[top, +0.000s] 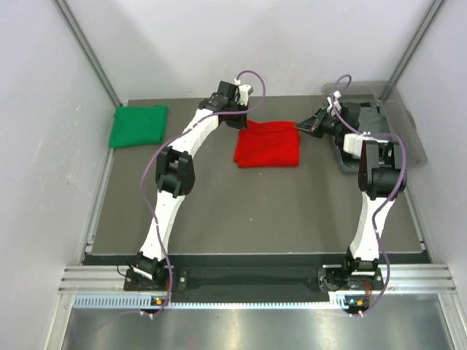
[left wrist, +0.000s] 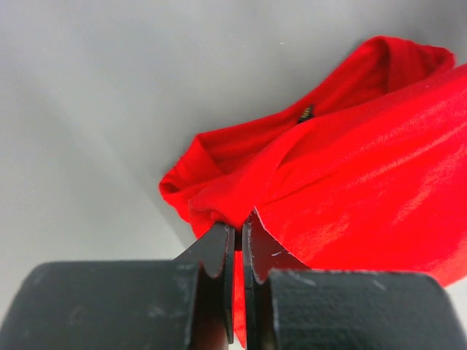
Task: Fold and stack the t-shirts
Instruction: Fold the tshirt
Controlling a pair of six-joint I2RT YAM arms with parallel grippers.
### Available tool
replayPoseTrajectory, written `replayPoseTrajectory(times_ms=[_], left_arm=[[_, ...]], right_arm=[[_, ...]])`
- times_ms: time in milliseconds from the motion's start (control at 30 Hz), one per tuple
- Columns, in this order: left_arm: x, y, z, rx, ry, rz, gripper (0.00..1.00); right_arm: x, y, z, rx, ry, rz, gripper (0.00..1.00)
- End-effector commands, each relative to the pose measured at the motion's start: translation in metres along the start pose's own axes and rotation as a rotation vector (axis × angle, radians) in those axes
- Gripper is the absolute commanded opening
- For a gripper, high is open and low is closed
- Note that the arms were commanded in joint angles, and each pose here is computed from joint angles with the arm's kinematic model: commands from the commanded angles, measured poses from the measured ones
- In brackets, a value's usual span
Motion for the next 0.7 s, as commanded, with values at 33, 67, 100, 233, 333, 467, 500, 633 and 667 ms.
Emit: replayPoseTrajectory(times_ms=[33, 67, 100, 233, 333, 467, 500, 633, 667], left_arm=[[-0.003, 0.017, 0.019, 0.015, -0.086, 0.091, 0.00], [-0.002, 0.018, 0.019, 0.015, -0.088, 0.104, 0.00], [-0.002, 0.018, 0.020, 0.015, -0.091, 0.111, 0.00], [-0.010, 0.021, 0.031, 0.017, -0.129, 0.184, 0.46], [-0.035, 0.017, 0.052, 0.035, -0.185, 0.251, 0.65], [-0.063, 0.009, 0.058, 0.044, -0.186, 0.261, 0.77], [-0.066, 0.006, 0.053, 0.040, -0.169, 0.250, 0.78], [-0.081, -0.002, 0.016, -0.056, -0.055, 0.093, 0.87], [-0.084, -0.002, 0.010, -0.084, -0.040, 0.059, 0.88]], right_arm=[[0.006, -0.001, 0.031, -0.058, -0.072, 0.040, 0.00], [0.007, -0.002, 0.032, -0.048, -0.074, 0.042, 0.00], [0.010, -0.004, 0.032, -0.045, -0.073, 0.043, 0.05], [0.004, 0.008, 0.038, -0.102, -0.096, 0.104, 0.29], [-0.016, 0.037, 0.050, -0.158, -0.142, 0.176, 0.38], [-0.036, 0.074, 0.050, -0.196, -0.135, 0.241, 0.39], [-0.041, 0.084, 0.044, -0.204, -0.126, 0.252, 0.39], [-0.043, 0.097, 0.008, -0.167, -0.002, 0.265, 0.38], [-0.039, 0.099, -0.004, -0.199, 0.040, 0.269, 0.38]])
Point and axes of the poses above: each gripper's point midway between its finger pads, its own x axis out along the fingers, its own y axis along the line the jaws close on, z = x × y, the point moved 8 cm from there along -x, back along the fingers, and after that the axes turned 1 degree about x, right-handed, at the moved point
